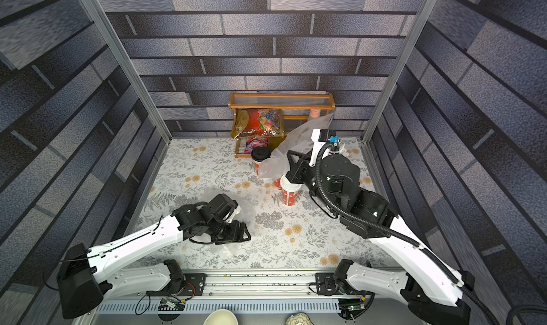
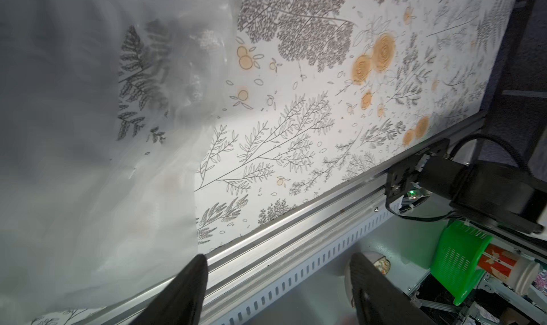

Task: Pack milk tea into plastic carrier bags
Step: Move the plastic carrier bag to the center of the board.

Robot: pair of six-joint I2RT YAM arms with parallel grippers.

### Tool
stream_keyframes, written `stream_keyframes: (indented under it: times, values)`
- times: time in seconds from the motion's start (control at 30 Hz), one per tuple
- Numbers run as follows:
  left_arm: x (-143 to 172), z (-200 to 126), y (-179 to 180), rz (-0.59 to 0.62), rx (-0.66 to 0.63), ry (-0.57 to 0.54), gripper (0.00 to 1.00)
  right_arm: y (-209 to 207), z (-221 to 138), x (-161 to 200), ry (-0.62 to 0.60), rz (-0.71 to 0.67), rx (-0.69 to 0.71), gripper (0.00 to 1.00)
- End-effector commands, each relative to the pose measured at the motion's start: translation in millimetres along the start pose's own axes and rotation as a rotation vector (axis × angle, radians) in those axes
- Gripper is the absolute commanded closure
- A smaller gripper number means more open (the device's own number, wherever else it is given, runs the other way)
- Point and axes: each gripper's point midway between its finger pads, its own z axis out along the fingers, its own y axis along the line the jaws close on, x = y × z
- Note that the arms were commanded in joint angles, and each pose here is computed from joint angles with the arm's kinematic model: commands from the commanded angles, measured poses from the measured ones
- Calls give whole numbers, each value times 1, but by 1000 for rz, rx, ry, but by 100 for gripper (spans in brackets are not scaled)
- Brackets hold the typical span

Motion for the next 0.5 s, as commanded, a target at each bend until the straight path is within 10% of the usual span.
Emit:
stream_keyframes:
  times: [0.0,0.47]
  values:
    - [8,16,14,35,-53,63,21,-16,-5,4,15,-69,78,100]
    - [-36,5,109,-155,-326,40,19,-15,-4,5,22,-68,72,100]
